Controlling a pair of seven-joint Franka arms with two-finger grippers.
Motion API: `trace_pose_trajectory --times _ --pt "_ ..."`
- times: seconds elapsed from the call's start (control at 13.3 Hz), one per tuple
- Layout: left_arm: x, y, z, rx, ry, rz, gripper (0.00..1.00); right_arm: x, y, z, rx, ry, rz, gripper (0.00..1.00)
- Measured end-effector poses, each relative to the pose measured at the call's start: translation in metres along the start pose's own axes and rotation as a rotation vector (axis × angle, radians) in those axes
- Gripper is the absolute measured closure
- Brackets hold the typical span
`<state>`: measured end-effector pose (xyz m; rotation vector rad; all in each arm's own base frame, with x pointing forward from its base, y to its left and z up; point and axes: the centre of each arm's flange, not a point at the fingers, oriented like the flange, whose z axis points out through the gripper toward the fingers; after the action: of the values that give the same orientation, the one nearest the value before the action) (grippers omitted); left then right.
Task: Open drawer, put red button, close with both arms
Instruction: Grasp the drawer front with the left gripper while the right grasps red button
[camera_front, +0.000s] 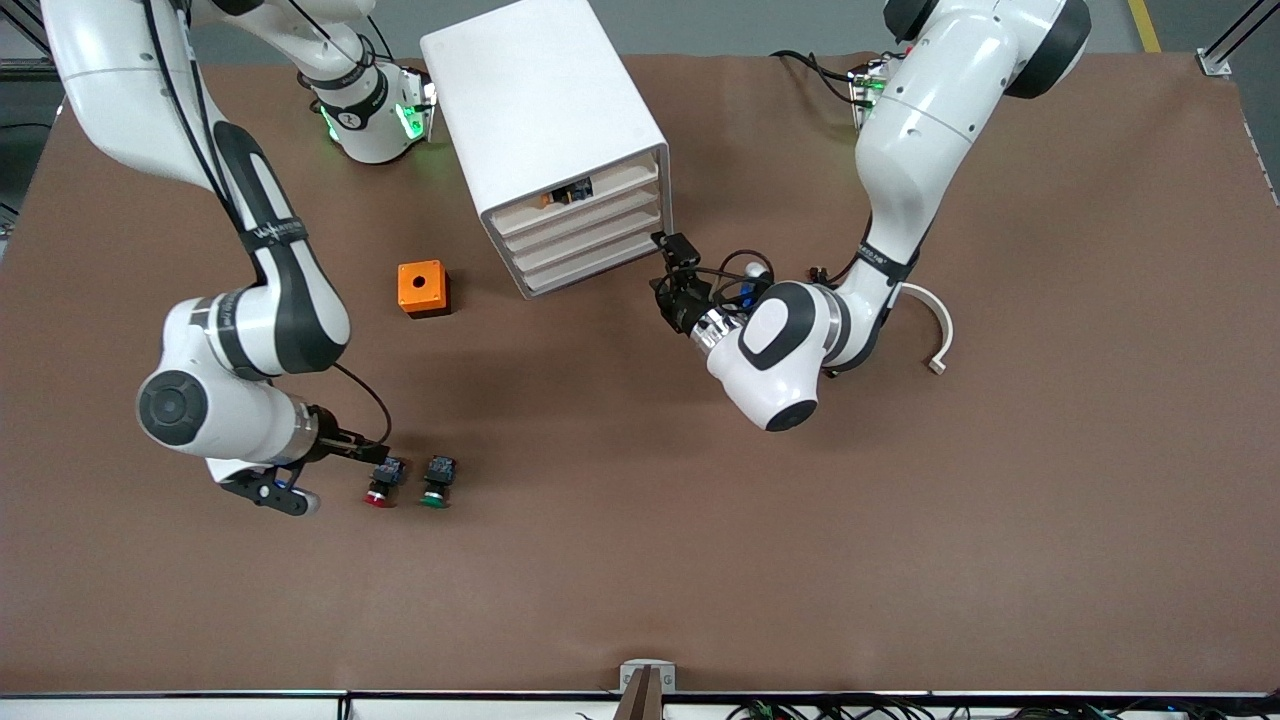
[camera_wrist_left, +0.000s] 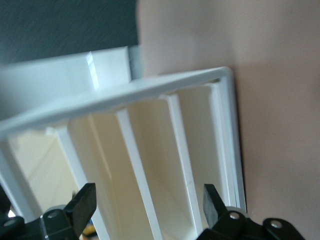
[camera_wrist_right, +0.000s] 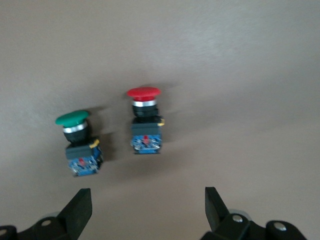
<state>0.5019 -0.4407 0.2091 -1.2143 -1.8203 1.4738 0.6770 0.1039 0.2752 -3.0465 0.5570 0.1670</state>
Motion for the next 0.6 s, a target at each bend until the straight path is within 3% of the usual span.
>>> trace_pose_trajectory --times 0.15,0.38,0.6 --pt "-0.002 0.010 0.011 0.057 -0.039 -0.110 0.18 0.001 -0.010 0.020 0.020 0.011 0.023 0.00" --pt "-0.010 0.010 0.027 0.111 -0.060 -0.187 0.23 0.006 -0.010 0.046 0.029 0.015 0.030 0.00" --pt "-0.020 0.005 0.059 0.145 -0.037 -0.218 0.33 0.009 -0.007 0.064 0.024 0.018 0.030 0.00"
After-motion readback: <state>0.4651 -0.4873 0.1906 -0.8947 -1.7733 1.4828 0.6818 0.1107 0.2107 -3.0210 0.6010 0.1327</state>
